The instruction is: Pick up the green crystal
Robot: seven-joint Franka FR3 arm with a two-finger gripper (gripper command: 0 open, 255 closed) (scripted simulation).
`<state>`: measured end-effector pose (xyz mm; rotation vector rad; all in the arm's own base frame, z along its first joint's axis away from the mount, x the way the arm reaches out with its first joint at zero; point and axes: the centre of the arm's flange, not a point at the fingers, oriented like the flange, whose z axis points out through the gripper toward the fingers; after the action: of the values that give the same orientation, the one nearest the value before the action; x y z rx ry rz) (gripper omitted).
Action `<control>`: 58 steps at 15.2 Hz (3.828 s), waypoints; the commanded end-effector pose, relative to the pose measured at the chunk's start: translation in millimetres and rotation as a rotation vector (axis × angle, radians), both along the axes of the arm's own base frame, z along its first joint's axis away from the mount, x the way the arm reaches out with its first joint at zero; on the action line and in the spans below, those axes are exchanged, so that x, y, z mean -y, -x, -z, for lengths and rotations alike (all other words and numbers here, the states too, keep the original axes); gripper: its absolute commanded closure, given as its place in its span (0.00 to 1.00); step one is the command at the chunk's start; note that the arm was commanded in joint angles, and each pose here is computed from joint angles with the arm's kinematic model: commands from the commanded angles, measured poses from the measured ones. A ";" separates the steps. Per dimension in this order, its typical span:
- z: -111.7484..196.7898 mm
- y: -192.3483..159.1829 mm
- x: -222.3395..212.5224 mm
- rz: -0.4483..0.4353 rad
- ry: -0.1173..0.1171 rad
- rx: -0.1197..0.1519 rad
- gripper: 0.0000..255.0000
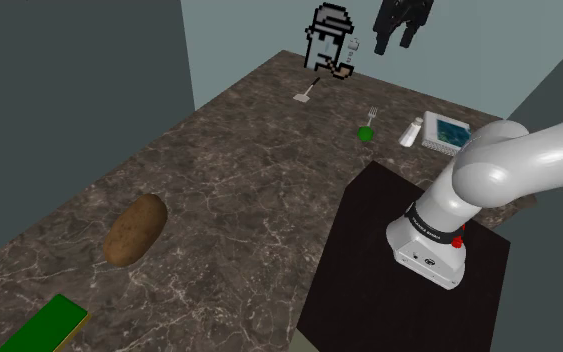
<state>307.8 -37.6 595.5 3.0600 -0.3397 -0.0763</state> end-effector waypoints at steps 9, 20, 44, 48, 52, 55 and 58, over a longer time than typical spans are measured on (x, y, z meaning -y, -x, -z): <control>88.9 -10.8 56.0 0.150 0.000 0.029 0.00; 210.9 -15.9 134.6 0.356 -0.001 0.068 0.00; 351.7 -12.0 199.9 0.528 -0.001 0.101 1.00; 351.7 -12.0 199.9 0.528 -0.001 0.101 1.00; 336.4 -11.4 199.9 0.528 -0.001 0.101 1.00; 320.5 -11.4 199.9 0.528 -0.001 0.101 1.00; 304.7 -11.4 199.9 0.528 -0.001 0.101 1.00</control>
<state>320.0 -238.1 285.4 2.8897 -1.1396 0.0548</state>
